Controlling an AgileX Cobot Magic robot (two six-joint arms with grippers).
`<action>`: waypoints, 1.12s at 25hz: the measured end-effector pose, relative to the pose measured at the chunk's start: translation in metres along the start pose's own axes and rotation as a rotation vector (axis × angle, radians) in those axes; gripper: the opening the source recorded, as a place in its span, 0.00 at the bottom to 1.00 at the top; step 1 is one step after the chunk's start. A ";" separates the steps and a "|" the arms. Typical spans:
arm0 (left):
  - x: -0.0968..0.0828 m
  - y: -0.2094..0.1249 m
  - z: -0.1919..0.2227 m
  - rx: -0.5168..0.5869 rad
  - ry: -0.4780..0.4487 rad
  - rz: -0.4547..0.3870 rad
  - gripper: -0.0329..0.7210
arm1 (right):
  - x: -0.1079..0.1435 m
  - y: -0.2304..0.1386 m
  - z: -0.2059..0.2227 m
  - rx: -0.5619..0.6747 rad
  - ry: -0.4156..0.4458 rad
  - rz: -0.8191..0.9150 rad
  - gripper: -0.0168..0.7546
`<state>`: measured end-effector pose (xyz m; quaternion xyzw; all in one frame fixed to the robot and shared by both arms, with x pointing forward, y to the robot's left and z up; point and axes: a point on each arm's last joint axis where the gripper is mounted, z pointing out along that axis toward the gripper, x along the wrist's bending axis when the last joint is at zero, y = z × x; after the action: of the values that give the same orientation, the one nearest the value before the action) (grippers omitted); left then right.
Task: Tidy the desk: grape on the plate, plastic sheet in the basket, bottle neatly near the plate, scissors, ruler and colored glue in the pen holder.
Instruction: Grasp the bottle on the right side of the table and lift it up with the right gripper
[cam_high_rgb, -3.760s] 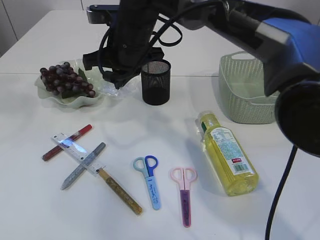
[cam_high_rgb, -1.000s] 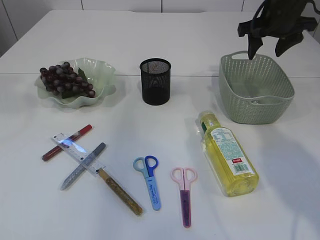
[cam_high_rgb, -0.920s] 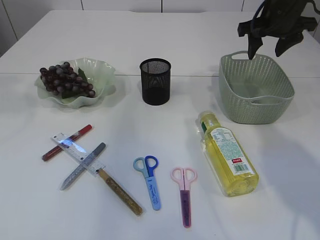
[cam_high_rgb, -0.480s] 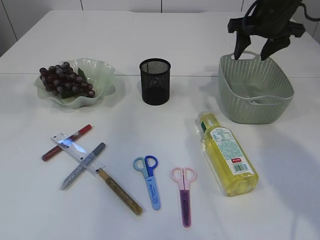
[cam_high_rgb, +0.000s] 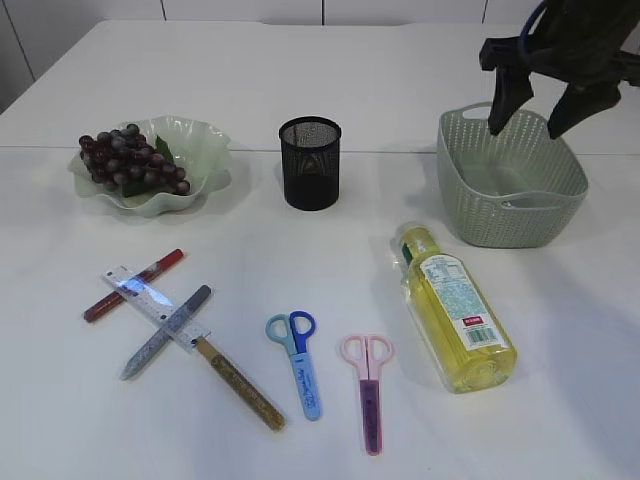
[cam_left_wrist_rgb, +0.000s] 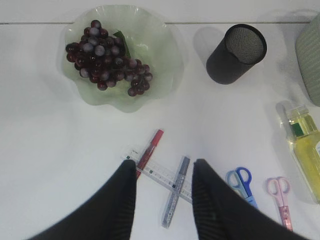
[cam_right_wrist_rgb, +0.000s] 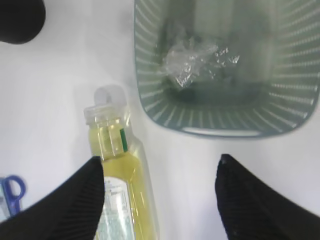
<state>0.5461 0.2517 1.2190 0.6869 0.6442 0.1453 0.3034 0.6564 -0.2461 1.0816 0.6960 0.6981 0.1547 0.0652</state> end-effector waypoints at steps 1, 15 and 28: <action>0.000 0.000 0.000 0.000 0.000 0.000 0.41 | 0.000 -0.005 -0.002 0.010 0.004 0.003 0.72; 0.003 0.000 0.000 -0.002 0.036 0.011 0.55 | 0.068 -0.078 -0.018 0.117 0.083 -0.145 0.72; 0.003 0.000 0.000 -0.002 0.038 0.012 0.66 | 0.072 -0.113 0.018 0.274 0.043 -0.152 0.73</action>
<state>0.5467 0.2551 1.2186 0.6876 0.6455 0.1609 0.2909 0.5525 -0.1702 1.0393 0.6399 0.7647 0.0677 -0.0339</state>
